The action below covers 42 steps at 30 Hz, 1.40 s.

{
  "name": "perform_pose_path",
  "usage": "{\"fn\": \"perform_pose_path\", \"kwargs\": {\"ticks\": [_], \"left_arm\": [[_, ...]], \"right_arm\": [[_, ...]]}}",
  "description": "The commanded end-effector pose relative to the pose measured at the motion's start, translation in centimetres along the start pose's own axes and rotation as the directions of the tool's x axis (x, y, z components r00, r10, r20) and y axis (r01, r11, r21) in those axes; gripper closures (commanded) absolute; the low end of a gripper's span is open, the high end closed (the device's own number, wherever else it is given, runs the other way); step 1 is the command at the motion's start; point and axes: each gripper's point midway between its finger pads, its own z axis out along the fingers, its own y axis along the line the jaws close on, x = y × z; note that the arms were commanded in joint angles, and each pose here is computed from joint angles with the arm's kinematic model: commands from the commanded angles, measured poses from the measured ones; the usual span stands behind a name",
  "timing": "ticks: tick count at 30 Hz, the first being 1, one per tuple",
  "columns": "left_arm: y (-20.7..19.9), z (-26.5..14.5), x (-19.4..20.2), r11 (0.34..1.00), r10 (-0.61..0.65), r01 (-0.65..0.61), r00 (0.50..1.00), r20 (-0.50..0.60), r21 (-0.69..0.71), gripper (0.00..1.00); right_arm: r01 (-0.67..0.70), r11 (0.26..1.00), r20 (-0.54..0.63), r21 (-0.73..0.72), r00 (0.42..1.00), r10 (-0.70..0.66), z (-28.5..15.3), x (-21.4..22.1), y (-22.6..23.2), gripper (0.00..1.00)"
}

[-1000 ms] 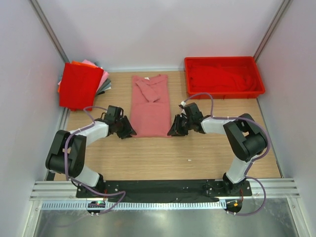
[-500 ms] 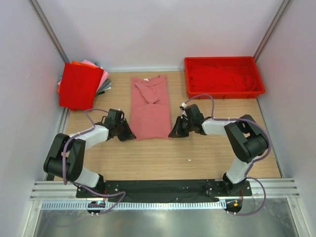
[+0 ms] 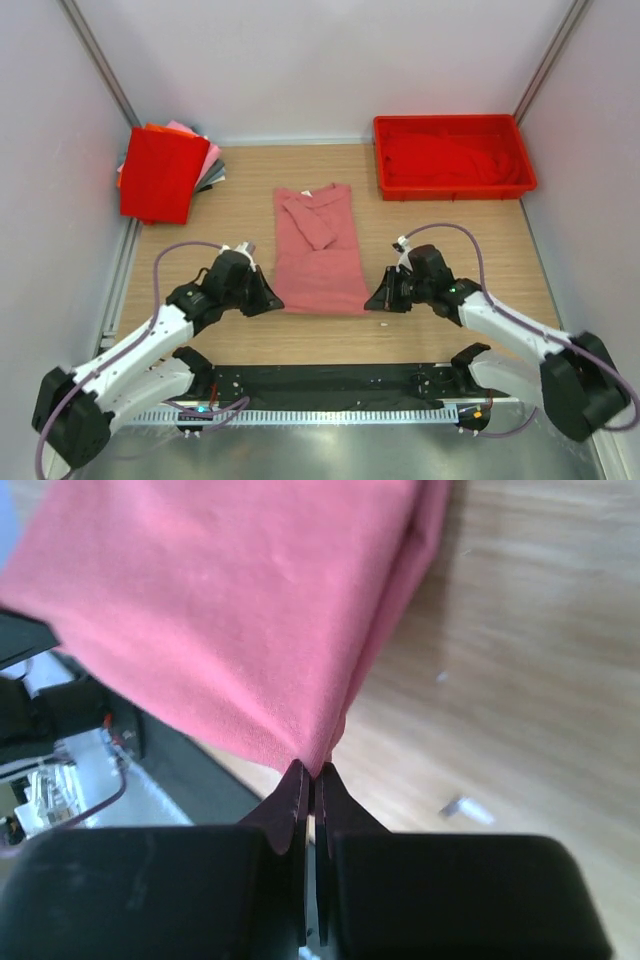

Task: Fold and stack the t-shirts
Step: Fold the tshirt

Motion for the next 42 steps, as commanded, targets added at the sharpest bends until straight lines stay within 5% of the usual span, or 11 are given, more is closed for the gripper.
{"fn": "perform_pose_path", "kwargs": {"ticks": [1, 15, 26, 30, 32, 33, 34, 35, 36, 38, 42], "left_arm": [[1.6, -2.2, 1.0, 0.996, -0.062, 0.063, 0.998, 0.014, -0.063, 1.00], [-5.4, -5.1, -6.2, 0.998, 0.027, -0.019, 0.993, 0.111, -0.067, 1.00], [-7.1, -1.4, -12.5, 0.997, 0.032, -0.029, 0.998, 0.045, -0.073, 0.99], [-6.7, 1.9, -19.7, 0.998, -0.054, 0.054, 0.998, 0.025, -0.039, 0.93], [-3.6, 6.9, -21.9, 0.987, -0.140, 0.130, 0.985, -0.097, -0.097, 0.85], [-7.1, 6.2, -27.4, 0.996, -0.094, 0.094, 0.995, -0.028, -0.005, 0.81], [-2.9, 11.3, -26.8, 0.983, -0.174, 0.160, 0.970, -0.172, -0.091, 0.55], [-6.1, 8.9, -29.0, 0.990, -0.138, 0.136, 0.981, -0.136, -0.021, 0.46], [-3.0, 13.4, -29.2, 0.982, -0.182, 0.168, 0.963, -0.197, -0.086, 0.39], [-5.3, 12.1, -32.6, 0.988, -0.151, 0.147, 0.980, -0.131, -0.037, 0.01], [-4.4, 13.8, -32.0, 0.984, -0.178, 0.180, 0.975, -0.131, 0.004, 0.00]], "right_arm": [[-0.017, 1.000, 0.032, -0.009, 0.999, 0.018, -2.7, 0.8, 1.1, 0.99], [0.087, 0.990, 0.170, 0.108, 0.980, -0.104, -5.8, -7.4, 5.6, 0.98], [0.103, 0.983, 0.217, 0.154, 0.967, -0.136, -3.9, -15.9, 7.0, 0.99], [0.041, 0.970, 0.163, 0.238, 0.983, -0.081, 1.1, -22.3, 3.7, 0.99], [0.054, 0.971, 0.198, 0.232, 0.975, -0.102, 1.6, -28.1, 5.5, 0.98], [0.028, 0.967, 0.187, 0.254, 0.979, -0.077, 2.7, -30.1, 4.2, 0.88], [0.010, 0.960, 0.183, 0.279, 0.981, -0.063, 4.4, -33.4, 3.8, 0.49], [0.007, 0.961, 0.186, 0.276, 0.981, -0.061, 5.5, -35.1, 3.3, 0.33], [0.023, 0.973, 0.188, 0.230, 0.980, -0.067, 6.1, -36.5, 4.0, 0.25], [0.033, 0.985, 0.236, 0.167, 0.969, -0.072, 5.6, -39.3, 5.8, 0.18], [0.098, 0.991, 0.334, 0.095, 0.934, -0.125, 1.5, -39.6, 9.8, 0.17]]}}
